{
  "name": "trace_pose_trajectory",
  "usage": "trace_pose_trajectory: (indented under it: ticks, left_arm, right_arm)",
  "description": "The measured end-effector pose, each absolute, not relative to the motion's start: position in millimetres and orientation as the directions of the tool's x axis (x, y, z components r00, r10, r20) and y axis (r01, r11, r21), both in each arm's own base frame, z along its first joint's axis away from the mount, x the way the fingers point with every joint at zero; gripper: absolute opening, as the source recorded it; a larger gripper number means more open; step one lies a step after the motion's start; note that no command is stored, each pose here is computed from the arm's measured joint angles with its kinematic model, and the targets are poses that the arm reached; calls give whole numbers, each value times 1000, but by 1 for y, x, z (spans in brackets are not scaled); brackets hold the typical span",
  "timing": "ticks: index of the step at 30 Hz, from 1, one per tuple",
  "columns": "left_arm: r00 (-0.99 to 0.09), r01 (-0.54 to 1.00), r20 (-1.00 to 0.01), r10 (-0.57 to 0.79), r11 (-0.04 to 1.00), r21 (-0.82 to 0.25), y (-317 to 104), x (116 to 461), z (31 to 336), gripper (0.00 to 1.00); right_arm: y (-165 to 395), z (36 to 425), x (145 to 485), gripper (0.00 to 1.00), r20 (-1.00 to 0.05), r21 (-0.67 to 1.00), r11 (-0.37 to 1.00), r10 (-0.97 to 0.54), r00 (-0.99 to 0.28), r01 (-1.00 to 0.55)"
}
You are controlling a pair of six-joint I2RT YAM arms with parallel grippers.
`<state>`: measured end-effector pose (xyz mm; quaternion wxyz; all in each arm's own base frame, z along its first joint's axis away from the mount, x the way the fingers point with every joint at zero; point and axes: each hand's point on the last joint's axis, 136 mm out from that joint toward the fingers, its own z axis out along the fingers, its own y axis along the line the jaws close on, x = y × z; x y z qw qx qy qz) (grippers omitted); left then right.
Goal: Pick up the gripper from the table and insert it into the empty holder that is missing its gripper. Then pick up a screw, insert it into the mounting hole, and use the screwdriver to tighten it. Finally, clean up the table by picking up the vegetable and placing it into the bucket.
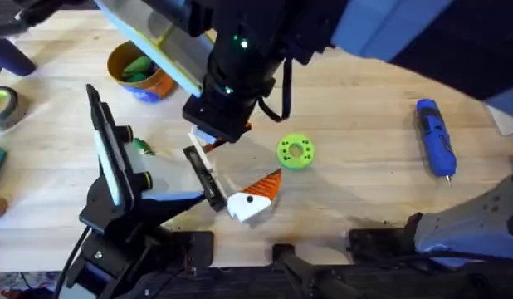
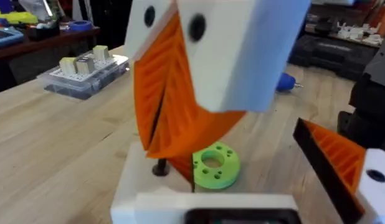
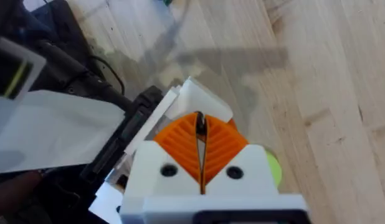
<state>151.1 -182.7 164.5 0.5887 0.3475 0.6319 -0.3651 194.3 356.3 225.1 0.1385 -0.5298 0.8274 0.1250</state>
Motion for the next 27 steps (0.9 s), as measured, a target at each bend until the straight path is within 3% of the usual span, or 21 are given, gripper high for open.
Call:
trace_pose_trajectory:
  ticks: [27]
  left_arm:
    - [-68, 869, -998, 7, 491, -56, -183, 151, 165, 990]
  right_arm:
    - [364, 219, 195, 7, -363, 65, 361, -860, -359, -930]
